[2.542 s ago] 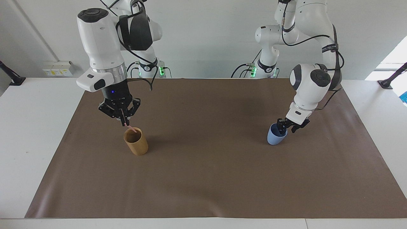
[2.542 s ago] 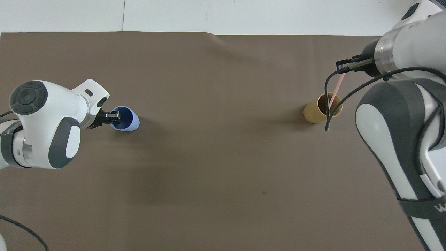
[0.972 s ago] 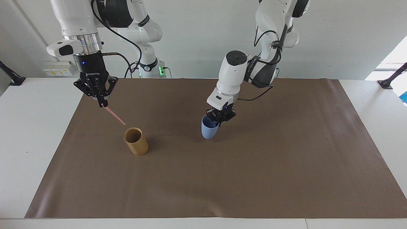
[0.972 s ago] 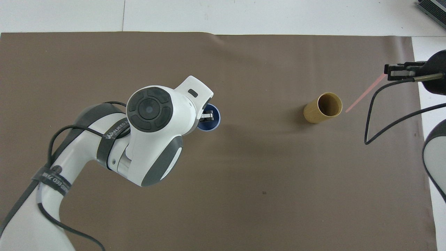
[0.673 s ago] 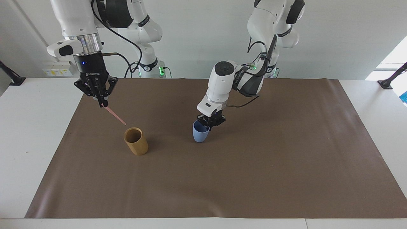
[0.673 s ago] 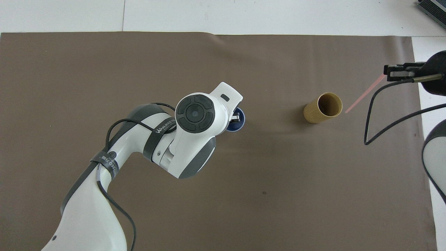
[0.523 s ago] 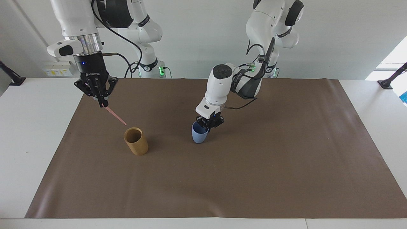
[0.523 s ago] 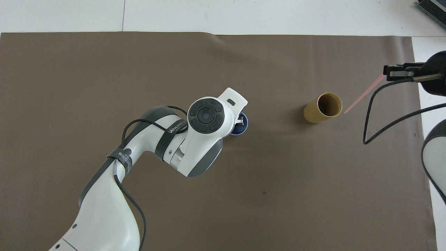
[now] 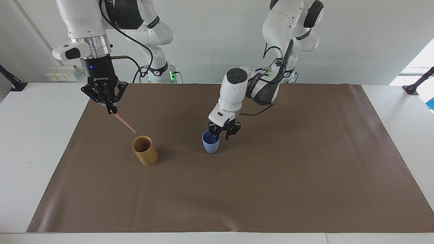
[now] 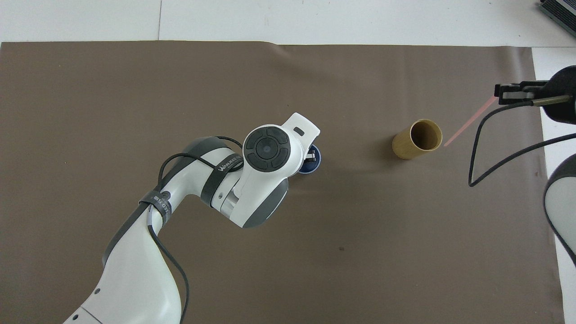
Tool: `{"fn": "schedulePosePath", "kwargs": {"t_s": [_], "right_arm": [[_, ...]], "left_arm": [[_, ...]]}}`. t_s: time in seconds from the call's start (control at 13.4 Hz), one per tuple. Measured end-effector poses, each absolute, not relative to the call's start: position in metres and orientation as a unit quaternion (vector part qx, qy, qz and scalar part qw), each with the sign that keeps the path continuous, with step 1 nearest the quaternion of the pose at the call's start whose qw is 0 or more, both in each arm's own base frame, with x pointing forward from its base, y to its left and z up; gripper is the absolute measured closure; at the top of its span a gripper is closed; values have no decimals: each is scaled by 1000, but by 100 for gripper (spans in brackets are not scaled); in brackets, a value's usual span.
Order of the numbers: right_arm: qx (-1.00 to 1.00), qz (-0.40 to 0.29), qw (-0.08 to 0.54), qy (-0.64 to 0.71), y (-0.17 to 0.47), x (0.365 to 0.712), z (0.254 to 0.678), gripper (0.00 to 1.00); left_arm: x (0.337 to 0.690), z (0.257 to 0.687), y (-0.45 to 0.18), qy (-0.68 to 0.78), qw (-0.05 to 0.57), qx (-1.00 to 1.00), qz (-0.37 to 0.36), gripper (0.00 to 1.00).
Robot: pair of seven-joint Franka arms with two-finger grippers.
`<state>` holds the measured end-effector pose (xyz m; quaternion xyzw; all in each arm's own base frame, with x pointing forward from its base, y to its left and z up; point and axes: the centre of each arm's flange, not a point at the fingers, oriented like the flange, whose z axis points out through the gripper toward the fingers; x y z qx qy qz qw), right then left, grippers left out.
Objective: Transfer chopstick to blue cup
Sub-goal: 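Slide the blue cup with the left gripper toward the table center, then release the cup with the left gripper while the right gripper lifts the chopstick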
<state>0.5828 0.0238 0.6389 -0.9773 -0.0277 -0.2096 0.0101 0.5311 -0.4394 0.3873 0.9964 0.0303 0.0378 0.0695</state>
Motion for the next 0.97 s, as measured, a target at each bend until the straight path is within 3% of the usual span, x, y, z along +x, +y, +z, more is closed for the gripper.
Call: {"fn": "schedulePosePath", "kwargs": {"t_s": [0.22, 0.3, 0.67, 0.97], "right_arm": [[-977, -210, 10, -28, 24, 583, 639, 92], [-977, -212, 10, -29, 25, 583, 641, 92], [-972, -230, 32, -28, 79, 580, 653, 92], [-965, -252, 61, -35, 143, 571, 666, 92]], "left_arm": [[539, 450, -422, 44, 58, 997, 27, 5], [547, 468, -406, 47, 57, 997, 31, 0], [585, 542, -244, 3, 28, 999, 17, 0], [587, 542, -124, -38, 14, 999, -19, 0]]}}
